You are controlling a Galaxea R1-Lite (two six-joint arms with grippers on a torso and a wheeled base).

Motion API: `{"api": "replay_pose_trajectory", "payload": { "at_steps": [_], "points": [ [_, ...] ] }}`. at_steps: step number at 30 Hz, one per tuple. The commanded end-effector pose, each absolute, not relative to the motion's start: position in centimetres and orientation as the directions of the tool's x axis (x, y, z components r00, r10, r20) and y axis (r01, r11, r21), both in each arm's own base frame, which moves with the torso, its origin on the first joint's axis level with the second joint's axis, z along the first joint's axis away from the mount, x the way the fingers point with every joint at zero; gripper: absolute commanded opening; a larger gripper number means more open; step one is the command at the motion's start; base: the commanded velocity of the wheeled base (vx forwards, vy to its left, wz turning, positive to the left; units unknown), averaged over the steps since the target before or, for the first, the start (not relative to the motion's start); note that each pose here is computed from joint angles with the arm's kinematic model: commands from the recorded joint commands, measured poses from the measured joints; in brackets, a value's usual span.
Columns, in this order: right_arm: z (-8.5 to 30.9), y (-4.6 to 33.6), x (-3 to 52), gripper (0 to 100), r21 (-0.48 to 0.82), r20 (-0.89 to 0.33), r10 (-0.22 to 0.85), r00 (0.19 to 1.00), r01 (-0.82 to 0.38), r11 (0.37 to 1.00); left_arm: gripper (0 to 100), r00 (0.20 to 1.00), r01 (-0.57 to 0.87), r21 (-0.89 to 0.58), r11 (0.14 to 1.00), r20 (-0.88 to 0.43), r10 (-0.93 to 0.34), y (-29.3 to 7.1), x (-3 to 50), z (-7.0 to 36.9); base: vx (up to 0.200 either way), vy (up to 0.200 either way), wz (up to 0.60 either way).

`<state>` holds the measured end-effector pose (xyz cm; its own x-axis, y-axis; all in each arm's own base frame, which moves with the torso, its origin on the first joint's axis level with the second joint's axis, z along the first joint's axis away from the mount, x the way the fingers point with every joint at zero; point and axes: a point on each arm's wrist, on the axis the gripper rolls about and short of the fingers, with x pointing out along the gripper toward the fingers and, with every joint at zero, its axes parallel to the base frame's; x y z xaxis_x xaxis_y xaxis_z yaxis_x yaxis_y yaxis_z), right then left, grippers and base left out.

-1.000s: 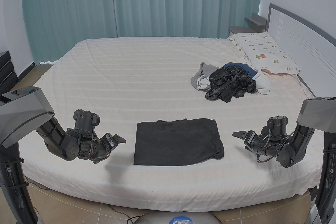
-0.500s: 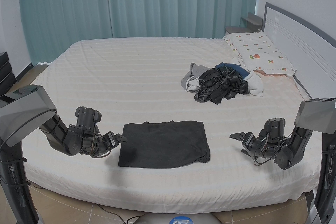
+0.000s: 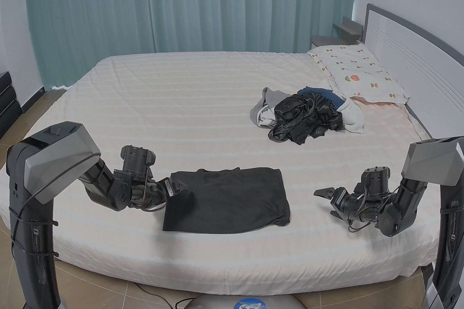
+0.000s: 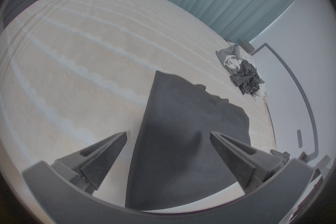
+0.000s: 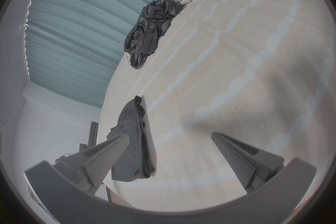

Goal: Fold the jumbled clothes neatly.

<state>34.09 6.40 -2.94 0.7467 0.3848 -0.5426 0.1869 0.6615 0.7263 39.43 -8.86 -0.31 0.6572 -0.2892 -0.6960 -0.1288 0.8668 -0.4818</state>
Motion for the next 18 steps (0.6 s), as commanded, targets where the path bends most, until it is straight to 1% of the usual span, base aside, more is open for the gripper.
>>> {"api": "replay_pose_trajectory", "payload": {
  "at_steps": [1,7,11,18],
  "points": [
    [-3.28,6.54,34.05,100,0.724,-0.55,0.387,0.74,0.191,0.663,100,0.637,-0.138,-0.475,0.869,-0.714,-0.289,-9.0,39.44,-1.52,0.0,0.0,0.0],
    [-3.39,6.54,34.05,100,0.725,-0.544,0.386,0.745,0.185,0.664,100,0.643,-0.133,-0.479,0.868,-0.708,-0.292,-8.99,39.39,-1.42,0.0,0.0,0.0],
    [-3.4,6.53,34.03,100,0.725,-0.544,0.386,0.745,0.185,0.664,100,0.662,-0.12,-0.487,0.865,-0.689,-0.296,-9.04,39.59,-1.39,0.0,0.0,0.0],
    [-3.45,6.58,34.01,100,0.724,-0.545,0.387,0.744,0.185,0.664,100,0.655,-0.11,-0.5,0.859,-0.686,-0.315,-9.12,39.49,-1.39,0.0,0.0,0.0]
  ]
}}
